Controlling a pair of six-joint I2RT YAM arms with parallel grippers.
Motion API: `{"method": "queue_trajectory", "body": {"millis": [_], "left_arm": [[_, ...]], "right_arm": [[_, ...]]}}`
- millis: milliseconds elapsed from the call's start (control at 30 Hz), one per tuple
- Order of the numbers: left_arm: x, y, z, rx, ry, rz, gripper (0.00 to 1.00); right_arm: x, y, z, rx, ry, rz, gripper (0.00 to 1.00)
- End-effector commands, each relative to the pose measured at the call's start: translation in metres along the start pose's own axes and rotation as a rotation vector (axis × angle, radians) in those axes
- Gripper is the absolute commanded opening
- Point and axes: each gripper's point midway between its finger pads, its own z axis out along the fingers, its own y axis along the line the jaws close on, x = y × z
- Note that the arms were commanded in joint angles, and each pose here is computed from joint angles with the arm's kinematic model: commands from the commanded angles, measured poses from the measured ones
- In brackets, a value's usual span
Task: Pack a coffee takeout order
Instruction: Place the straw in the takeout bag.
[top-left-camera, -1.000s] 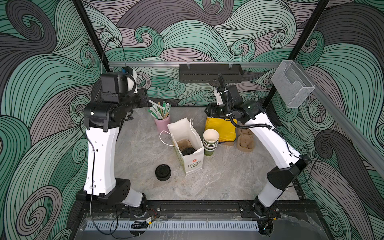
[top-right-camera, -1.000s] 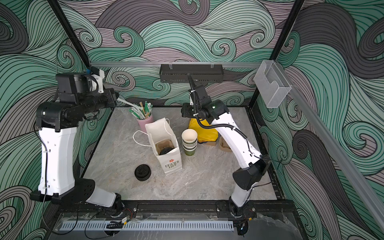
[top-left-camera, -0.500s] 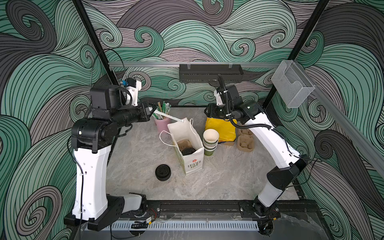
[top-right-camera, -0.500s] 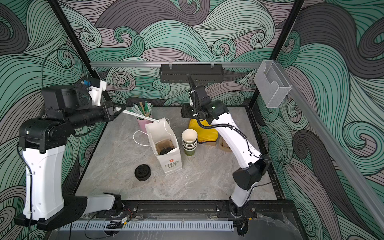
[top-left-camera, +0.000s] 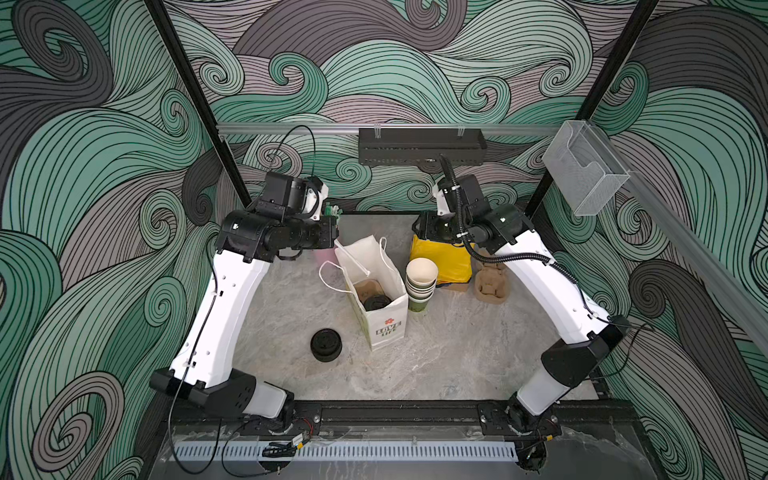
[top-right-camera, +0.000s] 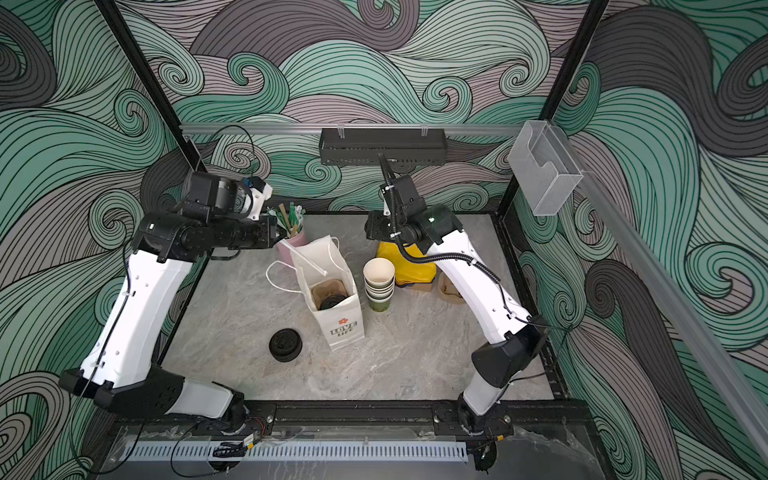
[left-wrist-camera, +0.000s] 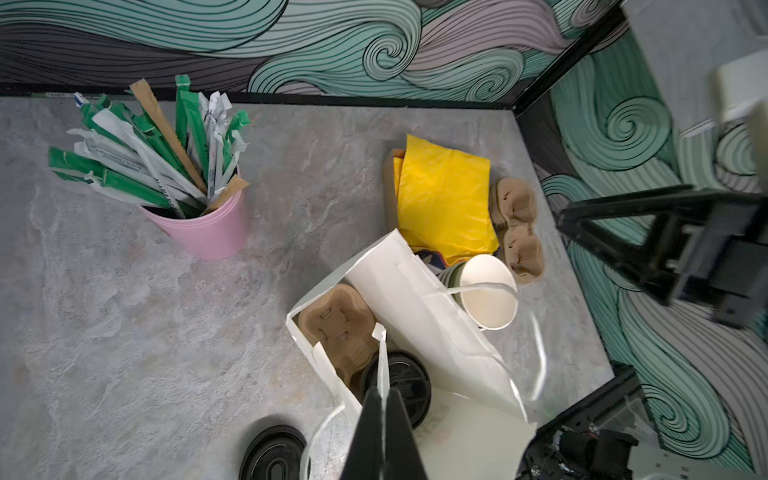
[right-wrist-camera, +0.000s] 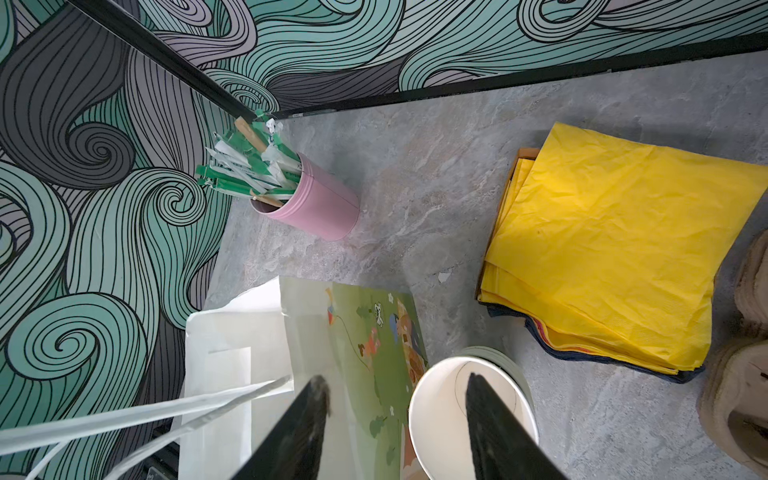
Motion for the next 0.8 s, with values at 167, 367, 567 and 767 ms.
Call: {"method": "queue_trajectory", "body": {"millis": [167,367,567,767], "left_arm": [[0.023,0.017,0.022,-0.15,0.148,0.062,0.0],[0.036,0.024,0.035,-0.182,0.205,0.052,0.0],[0.041,0.026,0.048,-0.175,0.217,0.028,0.1],[0.035,0.028,0.048,-0.188,0.19,0.025,0.29]], "right_arm": [[0.0,-0.009,-0.008,0.032,-0.02,0.028,0.55],[0.0,-0.008,-0.007,0.028,-0.016,0.035,0.55],[0.001,-0.007,-0.006,0.024,-0.01,0.036,0.55],[0.001,-0.008,-0.008,0.029,-0.014,0.035,0.55]]}}
